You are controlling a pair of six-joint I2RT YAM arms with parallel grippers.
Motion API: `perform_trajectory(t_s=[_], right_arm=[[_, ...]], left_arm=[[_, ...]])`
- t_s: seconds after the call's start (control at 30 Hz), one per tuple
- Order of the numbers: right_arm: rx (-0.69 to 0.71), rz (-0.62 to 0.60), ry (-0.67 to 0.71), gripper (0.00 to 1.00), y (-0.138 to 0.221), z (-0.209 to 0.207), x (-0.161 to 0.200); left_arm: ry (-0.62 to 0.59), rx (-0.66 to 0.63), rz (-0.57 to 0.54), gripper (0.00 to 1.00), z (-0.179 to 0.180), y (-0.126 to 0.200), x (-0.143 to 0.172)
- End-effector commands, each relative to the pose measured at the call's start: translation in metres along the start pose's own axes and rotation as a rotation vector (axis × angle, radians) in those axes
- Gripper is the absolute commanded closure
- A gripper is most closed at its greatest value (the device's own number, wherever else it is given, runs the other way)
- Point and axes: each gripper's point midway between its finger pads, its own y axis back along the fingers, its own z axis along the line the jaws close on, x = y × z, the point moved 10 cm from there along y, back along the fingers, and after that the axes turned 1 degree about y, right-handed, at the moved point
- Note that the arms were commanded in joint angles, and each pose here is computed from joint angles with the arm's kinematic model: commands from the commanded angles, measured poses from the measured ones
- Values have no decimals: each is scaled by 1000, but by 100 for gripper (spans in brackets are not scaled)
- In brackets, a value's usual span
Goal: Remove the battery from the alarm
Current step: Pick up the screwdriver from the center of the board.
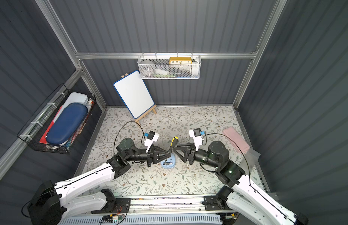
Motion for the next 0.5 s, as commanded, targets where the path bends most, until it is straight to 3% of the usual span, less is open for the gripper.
perform_trajectory(t_s=[0.0,0.33,0.47], right_arm=[[44,-38,33,42,1,-3,-2],[-85,15,28,42,-22,0,-8],[-114,27,35,50,-27,3,-11]], left_arm=[[-58,15,-34,100,-4,0,-11],[-54,80,1,100,-5,-2,-6],[-58,98,5,100,-7,-1,-5]])
